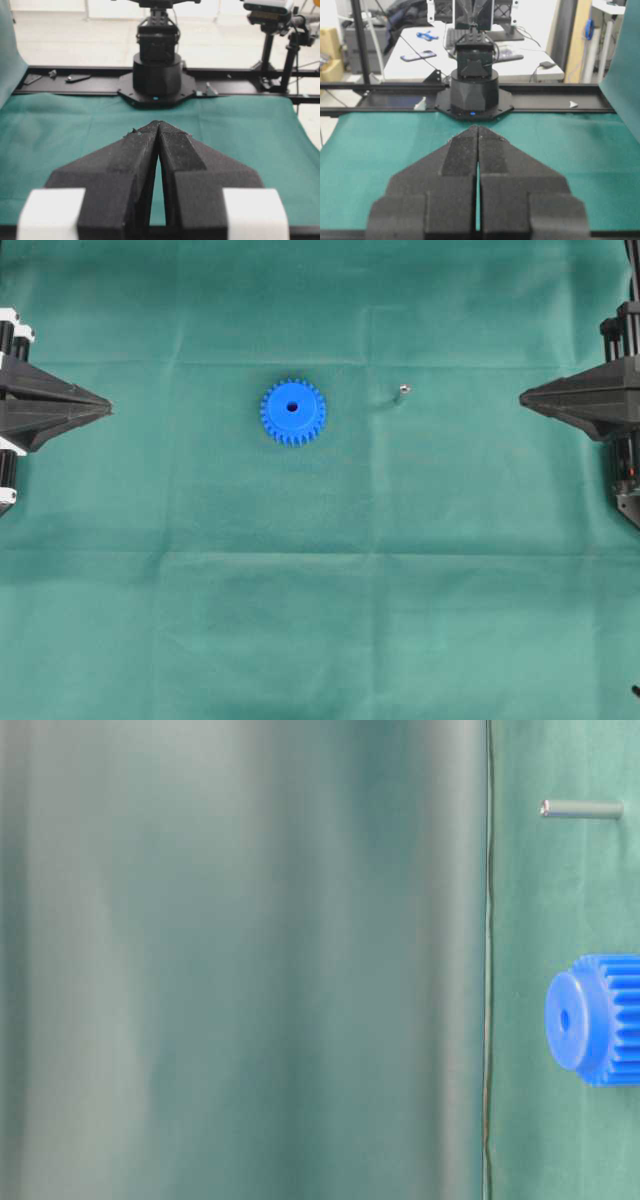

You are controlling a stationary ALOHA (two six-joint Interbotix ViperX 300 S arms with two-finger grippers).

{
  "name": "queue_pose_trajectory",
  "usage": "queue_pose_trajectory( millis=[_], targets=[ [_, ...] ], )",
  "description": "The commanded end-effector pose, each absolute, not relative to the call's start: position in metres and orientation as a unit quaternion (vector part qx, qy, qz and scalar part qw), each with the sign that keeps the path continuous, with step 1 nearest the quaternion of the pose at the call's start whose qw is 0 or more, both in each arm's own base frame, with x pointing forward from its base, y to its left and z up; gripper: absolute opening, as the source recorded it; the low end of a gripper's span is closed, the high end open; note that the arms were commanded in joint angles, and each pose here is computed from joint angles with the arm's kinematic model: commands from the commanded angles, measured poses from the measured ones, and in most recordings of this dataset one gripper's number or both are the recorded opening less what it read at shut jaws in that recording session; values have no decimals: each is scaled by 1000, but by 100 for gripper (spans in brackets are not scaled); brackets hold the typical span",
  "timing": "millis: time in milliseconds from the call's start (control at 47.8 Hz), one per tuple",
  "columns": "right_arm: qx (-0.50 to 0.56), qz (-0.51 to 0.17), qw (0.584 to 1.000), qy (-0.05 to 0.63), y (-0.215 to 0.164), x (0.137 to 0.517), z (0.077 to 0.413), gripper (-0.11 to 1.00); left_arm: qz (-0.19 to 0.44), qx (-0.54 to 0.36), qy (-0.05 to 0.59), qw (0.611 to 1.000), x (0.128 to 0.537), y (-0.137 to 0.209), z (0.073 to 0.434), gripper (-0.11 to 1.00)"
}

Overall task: Insert the shaft placed at a random location into the center hole of the medium gear at another random location.
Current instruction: 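Move the right gripper left over the silver shaft, fingers open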

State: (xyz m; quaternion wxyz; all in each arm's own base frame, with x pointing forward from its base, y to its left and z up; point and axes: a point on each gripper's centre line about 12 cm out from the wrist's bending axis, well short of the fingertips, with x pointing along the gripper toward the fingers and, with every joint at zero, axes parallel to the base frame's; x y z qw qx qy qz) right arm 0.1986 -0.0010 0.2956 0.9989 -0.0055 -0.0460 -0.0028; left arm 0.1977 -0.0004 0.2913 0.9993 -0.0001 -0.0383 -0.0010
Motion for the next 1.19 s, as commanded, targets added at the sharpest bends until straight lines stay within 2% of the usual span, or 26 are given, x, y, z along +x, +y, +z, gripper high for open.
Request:
queue_pose_trajectory(
  millis=[0, 209, 481, 544, 606, 836, 878, 983, 1171],
  targets=[
    [-9, -4, 999, -46, -1, 202, 300, 1, -3, 2, -46, 999, 202, -1, 301, 0],
    [-10, -15, 999, -35, -6, 205, 298, 1, -3, 1, -40, 999, 202, -1, 299, 0],
    [-5, -61, 998, 4, -27, 215, 279, 2, -3, 2, -38, 999, 202, -1, 298, 0],
    [-3, -77, 997, 19, -34, 219, 271, 9, -3, 1, -38, 999, 202, -1, 298, 0],
    [-2, -89, 995, 35, -40, 222, 262, 21, -3, 1, -38, 999, 202, -1, 298, 0],
    [1, -113, 988, 103, -58, 246, 219, 86, -3, 1, -37, 999, 202, -1, 297, 0],
    [3, -116, 986, 117, -61, 251, 208, 88, -3, 2, -36, 999, 202, -1, 297, 0],
    [10, -130, 981, 143, -70, 258, 187, 82, -3, 1, -37, 999, 202, -1, 297, 0],
    [18, -144, 974, 172, -80, 265, 155, 83, -3, 1, -34, 999, 202, -1, 296, 0]
  ],
)
